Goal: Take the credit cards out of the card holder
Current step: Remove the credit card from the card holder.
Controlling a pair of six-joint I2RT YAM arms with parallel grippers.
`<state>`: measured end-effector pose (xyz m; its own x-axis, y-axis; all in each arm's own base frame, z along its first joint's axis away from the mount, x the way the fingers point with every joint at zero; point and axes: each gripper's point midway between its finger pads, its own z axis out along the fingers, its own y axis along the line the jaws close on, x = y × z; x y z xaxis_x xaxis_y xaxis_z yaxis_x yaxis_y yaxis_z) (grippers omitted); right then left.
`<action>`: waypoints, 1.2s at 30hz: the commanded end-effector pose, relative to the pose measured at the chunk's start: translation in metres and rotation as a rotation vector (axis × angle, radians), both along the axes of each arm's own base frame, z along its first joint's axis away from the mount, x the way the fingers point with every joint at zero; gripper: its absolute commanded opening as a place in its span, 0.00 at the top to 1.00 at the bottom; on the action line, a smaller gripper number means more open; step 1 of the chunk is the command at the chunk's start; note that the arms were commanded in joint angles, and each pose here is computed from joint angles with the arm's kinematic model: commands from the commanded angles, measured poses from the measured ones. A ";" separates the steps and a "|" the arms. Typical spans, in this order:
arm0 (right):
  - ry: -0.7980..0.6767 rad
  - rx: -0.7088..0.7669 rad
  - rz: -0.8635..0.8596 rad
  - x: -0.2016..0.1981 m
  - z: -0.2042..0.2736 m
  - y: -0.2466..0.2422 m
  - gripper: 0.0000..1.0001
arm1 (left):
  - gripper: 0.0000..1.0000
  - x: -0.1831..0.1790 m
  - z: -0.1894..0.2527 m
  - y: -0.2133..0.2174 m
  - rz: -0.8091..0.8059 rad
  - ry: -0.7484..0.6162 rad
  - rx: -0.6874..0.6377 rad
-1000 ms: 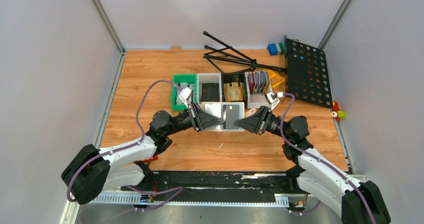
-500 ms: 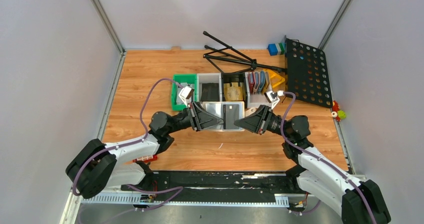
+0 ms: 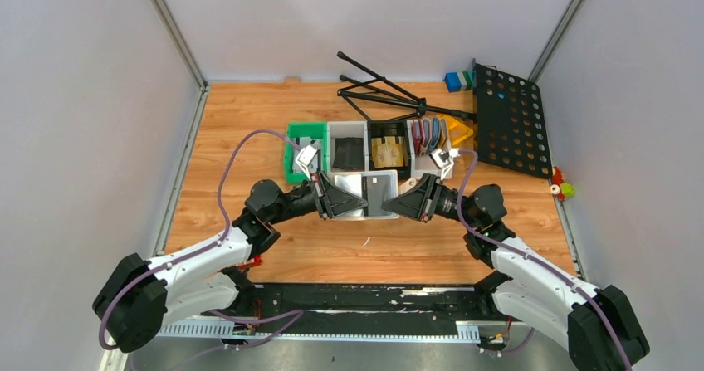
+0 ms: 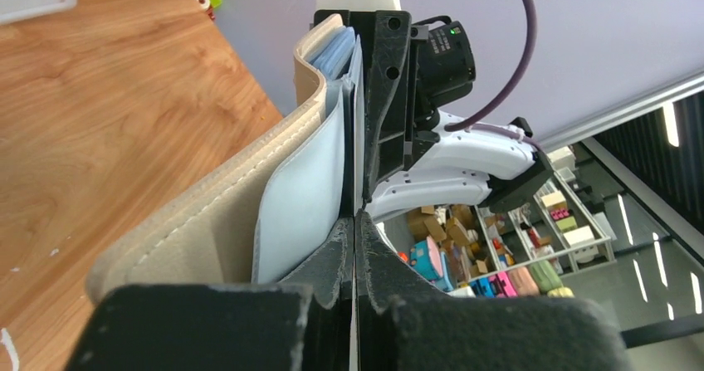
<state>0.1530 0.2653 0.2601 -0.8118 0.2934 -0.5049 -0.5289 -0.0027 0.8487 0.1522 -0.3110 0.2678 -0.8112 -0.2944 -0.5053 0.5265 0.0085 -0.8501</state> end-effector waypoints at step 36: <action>-0.013 -0.078 0.004 -0.008 -0.008 0.005 1.00 | 0.88 -0.002 -0.022 0.008 -0.009 -0.001 0.114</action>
<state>0.1484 0.2673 0.2256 -0.8391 0.2501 -0.4831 -0.4641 0.1344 0.8755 0.1573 -0.2939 0.2301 -0.8262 -0.2566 -0.5015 0.4787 0.1496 -0.8652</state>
